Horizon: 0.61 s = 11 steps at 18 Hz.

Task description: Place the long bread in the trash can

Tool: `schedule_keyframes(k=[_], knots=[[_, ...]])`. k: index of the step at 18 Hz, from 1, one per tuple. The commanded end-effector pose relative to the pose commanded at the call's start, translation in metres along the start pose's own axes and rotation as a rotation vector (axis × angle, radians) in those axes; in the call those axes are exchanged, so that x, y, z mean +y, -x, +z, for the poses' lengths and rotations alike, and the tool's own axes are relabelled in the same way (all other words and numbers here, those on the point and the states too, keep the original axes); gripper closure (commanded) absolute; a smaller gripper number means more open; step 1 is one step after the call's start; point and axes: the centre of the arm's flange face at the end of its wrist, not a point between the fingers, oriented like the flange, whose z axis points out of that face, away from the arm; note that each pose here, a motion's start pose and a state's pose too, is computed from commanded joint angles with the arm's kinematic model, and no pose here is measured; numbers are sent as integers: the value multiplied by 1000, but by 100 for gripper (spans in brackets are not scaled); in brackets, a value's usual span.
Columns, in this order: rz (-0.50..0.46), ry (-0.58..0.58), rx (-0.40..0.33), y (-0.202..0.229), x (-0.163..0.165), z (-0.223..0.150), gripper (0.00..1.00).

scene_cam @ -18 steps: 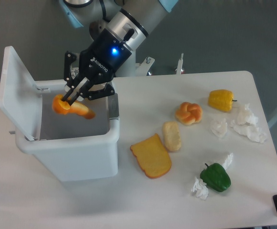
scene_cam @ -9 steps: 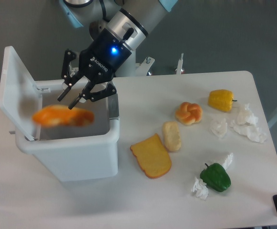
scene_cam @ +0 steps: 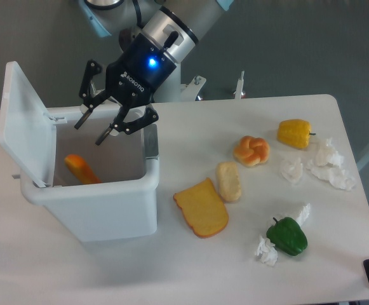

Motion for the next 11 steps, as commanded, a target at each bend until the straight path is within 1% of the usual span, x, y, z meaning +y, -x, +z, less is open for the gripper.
schedule_keyframes(k=[1, 4, 5, 6, 8, 10, 11], knots=[[-2, -9, -13, 4, -3, -7, 40], [-18, -30, -43, 18, -5, -24, 37], [-24, -39, -55, 24, -5, -30, 33], [-30, -46, -65, 29, -5, -36, 26], [-45, -52, -93, 39, -4, -47, 21], [-56, -37, -144, 49, 0, -53, 2], [-60, -28, -167, 53, 1, -56, 0]])
